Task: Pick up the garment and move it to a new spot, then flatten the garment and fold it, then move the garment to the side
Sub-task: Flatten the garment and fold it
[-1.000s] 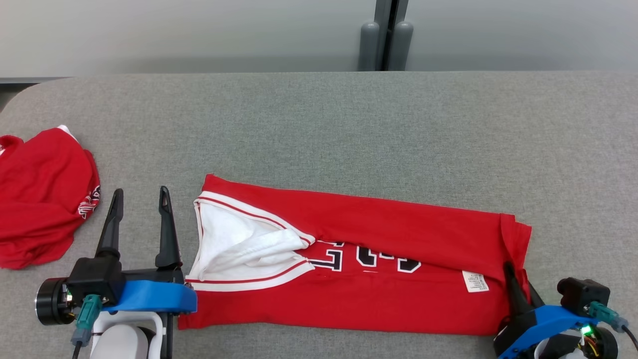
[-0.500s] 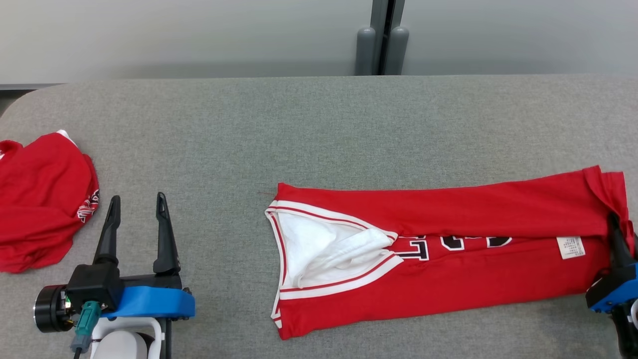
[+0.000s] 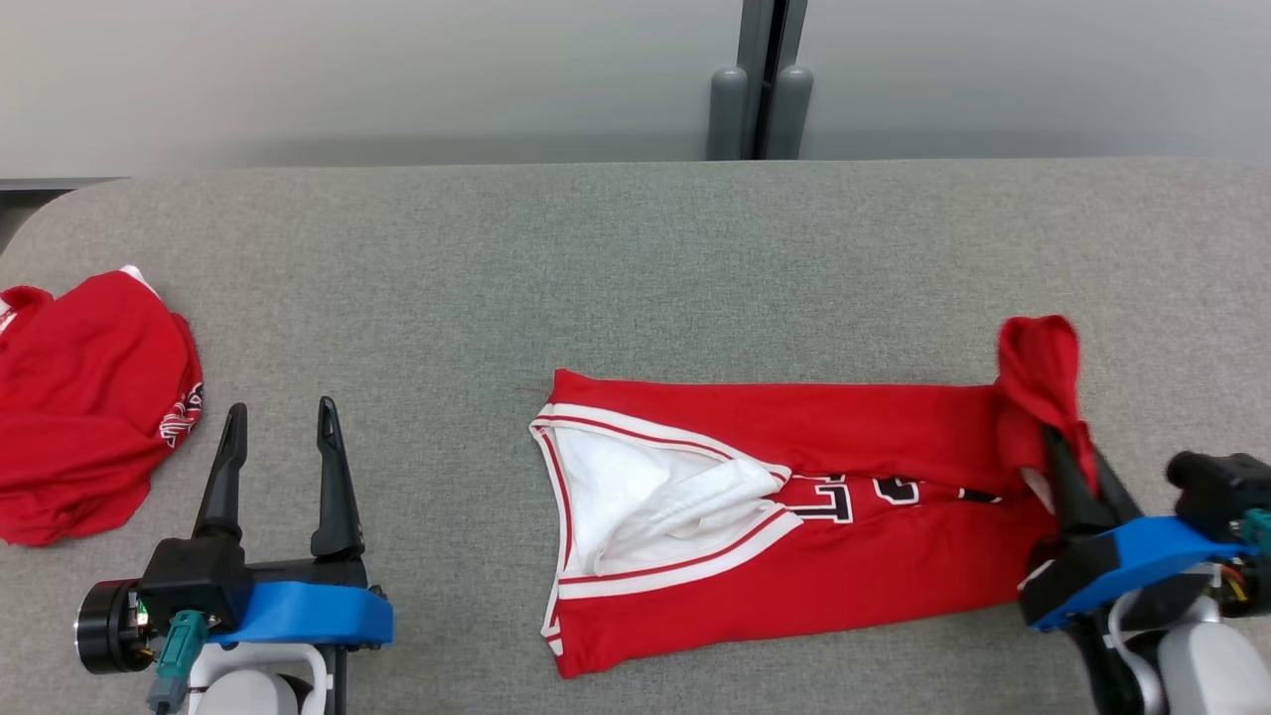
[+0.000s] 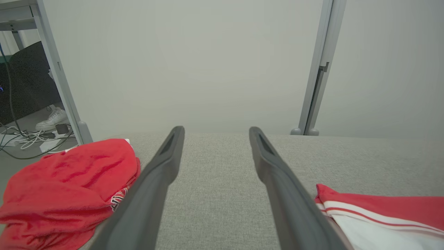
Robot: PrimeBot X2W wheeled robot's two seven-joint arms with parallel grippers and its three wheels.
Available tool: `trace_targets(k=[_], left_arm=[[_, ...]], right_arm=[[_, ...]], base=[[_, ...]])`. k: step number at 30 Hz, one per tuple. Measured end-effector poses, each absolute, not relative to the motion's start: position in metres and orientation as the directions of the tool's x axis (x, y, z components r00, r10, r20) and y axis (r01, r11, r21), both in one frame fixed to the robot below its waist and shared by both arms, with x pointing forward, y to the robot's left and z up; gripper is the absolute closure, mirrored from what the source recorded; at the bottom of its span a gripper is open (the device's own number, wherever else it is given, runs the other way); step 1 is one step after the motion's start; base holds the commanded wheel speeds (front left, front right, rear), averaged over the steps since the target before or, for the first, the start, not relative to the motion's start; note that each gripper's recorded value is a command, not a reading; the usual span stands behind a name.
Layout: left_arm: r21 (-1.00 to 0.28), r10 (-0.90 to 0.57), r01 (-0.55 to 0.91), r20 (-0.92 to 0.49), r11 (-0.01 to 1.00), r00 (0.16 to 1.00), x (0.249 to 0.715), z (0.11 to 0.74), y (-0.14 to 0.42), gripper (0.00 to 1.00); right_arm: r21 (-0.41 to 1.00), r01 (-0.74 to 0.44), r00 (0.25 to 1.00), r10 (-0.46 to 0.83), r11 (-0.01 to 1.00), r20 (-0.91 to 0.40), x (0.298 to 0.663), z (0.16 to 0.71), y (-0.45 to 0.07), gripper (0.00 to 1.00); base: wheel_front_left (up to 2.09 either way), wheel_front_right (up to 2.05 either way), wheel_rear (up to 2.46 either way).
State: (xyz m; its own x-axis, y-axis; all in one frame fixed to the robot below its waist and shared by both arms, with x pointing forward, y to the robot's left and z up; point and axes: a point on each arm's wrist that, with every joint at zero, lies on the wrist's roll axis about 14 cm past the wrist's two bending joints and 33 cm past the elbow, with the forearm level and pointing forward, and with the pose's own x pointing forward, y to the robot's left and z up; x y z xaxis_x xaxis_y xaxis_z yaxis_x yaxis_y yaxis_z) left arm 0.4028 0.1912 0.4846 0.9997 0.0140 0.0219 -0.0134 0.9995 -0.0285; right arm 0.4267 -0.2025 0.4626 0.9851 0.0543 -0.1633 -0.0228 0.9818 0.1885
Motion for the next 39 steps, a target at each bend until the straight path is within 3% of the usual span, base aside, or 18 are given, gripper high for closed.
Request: trace_targets(k=[11, 22, 34, 35, 36, 39], left_arm=[[-0.027, 0.022, -0.022, 0.010, 0.999, 1.000, 0.400, 0.481, 0.195, 0.00], [-0.020, 0.037, -0.037, 0.007, 0.999, 0.999, 0.396, 0.481, 0.201, 0.00], [-0.019, 0.067, -0.067, -0.004, 0.998, 0.998, 0.393, 0.479, 0.209, 0.00], [-0.019, 0.068, -0.069, -0.004, 0.997, 0.998, 0.393, 0.479, 0.209, 0.00], [-0.021, 0.068, -0.068, -0.003, 0.997, 0.998, 0.394, 0.479, 0.209, 0.00], [-0.026, 0.063, -0.063, 0.000, 0.998, 0.998, 0.395, 0.480, 0.206, 0.00]], right_arm=[[0.295, -0.266, 0.942, 0.312, 0.918, -0.122, 0.426, 0.475, -0.096, 1.00], [0.379, -0.494, 0.829, 0.555, 0.782, -0.066, 0.422, 0.483, 0.000, 1.00], [0.415, -0.567, 0.759, 0.647, 0.711, -0.072, 0.420, 0.469, 0.041, 1.00], [0.416, -0.568, 0.758, 0.648, 0.710, -0.072, 0.420, 0.468, 0.042, 0.69], [0.419, -0.568, 0.758, 0.649, 0.708, -0.070, 0.421, 0.469, 0.042, 0.00], [0.418, -0.568, 0.758, 0.648, 0.709, -0.071, 0.419, 0.468, 0.042, 0.00]], base=[[0.00, 0.00, 0.00], [0.00, 0.00, 0.00], [0.00, 0.00, 0.00], [0.00, 0.00, 0.00], [0.00, 0.00, 0.00], [0.00, 0.00, 0.00]])
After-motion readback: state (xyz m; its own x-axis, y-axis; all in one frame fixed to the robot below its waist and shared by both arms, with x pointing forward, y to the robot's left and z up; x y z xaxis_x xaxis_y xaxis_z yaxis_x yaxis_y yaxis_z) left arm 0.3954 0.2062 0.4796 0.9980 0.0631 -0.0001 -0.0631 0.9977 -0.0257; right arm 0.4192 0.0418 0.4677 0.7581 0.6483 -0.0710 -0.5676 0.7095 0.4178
